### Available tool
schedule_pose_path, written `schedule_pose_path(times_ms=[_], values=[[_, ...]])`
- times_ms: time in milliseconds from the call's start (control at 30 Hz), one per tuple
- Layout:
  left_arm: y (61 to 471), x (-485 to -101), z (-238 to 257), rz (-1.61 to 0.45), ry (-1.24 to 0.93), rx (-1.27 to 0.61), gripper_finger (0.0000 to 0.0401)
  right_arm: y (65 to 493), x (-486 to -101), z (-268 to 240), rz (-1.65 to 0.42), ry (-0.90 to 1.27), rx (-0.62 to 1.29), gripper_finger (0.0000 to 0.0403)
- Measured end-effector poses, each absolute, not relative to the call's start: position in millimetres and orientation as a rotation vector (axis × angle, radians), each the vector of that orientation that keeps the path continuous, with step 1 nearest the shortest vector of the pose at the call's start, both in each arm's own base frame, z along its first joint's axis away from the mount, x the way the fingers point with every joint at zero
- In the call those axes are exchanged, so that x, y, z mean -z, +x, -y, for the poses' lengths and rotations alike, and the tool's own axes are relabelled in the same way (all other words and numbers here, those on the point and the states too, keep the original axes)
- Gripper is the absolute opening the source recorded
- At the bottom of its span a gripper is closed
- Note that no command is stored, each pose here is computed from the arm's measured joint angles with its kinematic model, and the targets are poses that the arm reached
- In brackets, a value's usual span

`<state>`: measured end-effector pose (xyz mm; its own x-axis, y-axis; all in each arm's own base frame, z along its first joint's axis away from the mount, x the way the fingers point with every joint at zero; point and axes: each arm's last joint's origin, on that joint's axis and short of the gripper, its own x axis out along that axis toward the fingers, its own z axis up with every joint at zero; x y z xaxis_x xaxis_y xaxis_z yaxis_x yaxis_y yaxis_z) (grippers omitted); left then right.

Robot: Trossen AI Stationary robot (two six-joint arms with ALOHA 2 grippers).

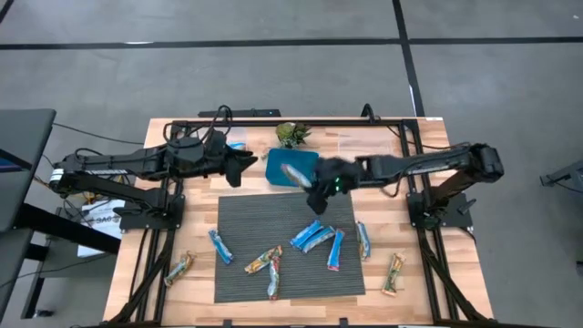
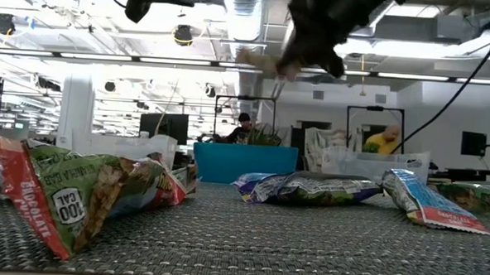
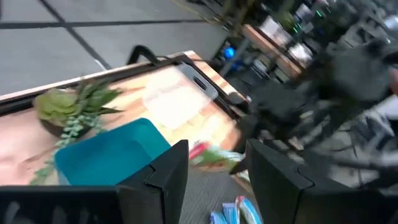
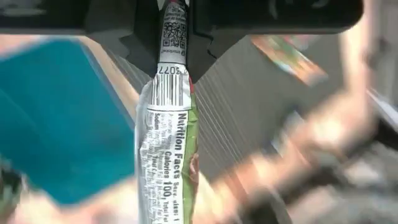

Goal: Pick and place Granola Bars by type
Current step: Put the red granola bar into the left transparent bin

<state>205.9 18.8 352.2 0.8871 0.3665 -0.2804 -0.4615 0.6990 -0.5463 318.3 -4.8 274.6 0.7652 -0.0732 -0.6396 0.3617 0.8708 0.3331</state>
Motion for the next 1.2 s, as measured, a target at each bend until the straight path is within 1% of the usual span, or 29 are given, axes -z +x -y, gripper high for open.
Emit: schedule_pose_path(times_ms=[133,267,400,500,567,733,967,1067,1200], values=[[212.6,-349.6,-20.6,-0.105,-0.751,-0.521,0.0152,318.3,-298.0,18.3,-0.487,0.542,0.184,0.0026],[235.4,-343.0,-21.6,-0.081,-0.781,-0.501,0.0152,321.8,-309.3,29.2,-0.383,0.613,0.091,0.0032],[257.6,-339.8,-23.0,-0.027,-0.743,-0.448,0.0152,323.0,-314.9,35.6,-0.334,0.649,0.038,0.0042],[266.3,-337.3,-25.1,-0.005,-0.737,-0.439,0.0152,323.4,-316.6,36.5,-0.316,0.649,0.036,0.0039],[270.1,-335.3,-26.9,0.004,-0.725,-0.444,0.0152,323.6,-318.4,38.2,-0.298,0.649,0.026,0.0033],[278.8,-341.2,-29.5,0.092,-0.684,-0.387,0.0152,324.5,-322.3,39.1,-0.266,0.662,-0.015,0.0025],[281.6,-344.5,-29.7,0.139,-0.67,-0.366,0.0151,324.6,-322.8,39.1,-0.262,0.663,-0.018,0.0037],[281.8,-345.2,-29.3,0.14,-0.671,-0.347,0.0139,324.7,-323.4,38.9,-0.256,0.662,-0.022,0.0031],[281.8,-345.5,-29.2,0.141,-0.669,-0.341,0.0098,325.3,-325.4,38.8,-0.234,0.658,-0.032,0.0024]])
